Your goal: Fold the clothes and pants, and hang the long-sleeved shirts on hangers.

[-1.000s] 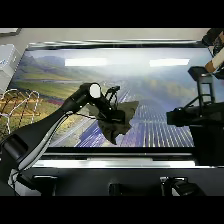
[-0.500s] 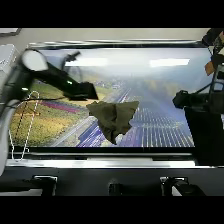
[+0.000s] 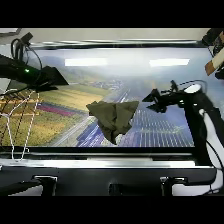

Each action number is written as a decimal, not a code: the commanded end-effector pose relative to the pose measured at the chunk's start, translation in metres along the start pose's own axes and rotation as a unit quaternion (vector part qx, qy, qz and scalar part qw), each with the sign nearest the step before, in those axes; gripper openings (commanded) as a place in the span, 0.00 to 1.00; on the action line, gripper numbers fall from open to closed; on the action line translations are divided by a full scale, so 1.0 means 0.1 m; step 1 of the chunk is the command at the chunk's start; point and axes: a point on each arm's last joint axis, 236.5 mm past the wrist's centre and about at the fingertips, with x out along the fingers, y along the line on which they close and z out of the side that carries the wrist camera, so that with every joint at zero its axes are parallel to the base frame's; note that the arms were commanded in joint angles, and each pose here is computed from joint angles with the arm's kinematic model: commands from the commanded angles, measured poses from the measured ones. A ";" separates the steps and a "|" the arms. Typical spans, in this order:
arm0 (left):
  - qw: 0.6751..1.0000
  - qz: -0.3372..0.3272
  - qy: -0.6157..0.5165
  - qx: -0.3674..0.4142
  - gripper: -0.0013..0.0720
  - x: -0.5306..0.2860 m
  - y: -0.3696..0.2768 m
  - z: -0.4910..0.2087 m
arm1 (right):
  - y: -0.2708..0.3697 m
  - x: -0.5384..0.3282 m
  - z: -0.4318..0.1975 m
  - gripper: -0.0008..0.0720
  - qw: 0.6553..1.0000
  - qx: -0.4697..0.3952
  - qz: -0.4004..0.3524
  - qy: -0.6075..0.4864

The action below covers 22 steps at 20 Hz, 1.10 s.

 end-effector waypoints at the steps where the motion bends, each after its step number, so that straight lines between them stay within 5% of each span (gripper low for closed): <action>1: 1.000 0.013 -0.011 -0.011 0.94 -0.08 0.15 0.05 | -0.07 0.50 0.14 0.67 1.000 0.005 0.017 -0.010; 13: 0.992 0.108 0.025 -0.053 0.94 -0.27 0.80 -0.14 | -0.30 0.80 0.32 0.58 0.997 -0.009 -0.045 -0.065; 14: 0.992 0.110 0.025 -0.056 0.94 -0.28 0.86 -0.15 | -0.31 0.82 0.32 0.53 0.997 -0.007 -0.046 -0.062; 17: 0.991 0.113 0.032 -0.064 0.94 -0.20 1.06 -0.18 | -0.25 0.82 0.36 0.06 0.997 -0.021 -0.033 -0.070; 22: 0.991 0.065 0.008 -0.114 0.93 0.68 1.41 -0.21 | -0.15 0.79 0.27 0.05 0.998 -0.025 -0.019 -0.055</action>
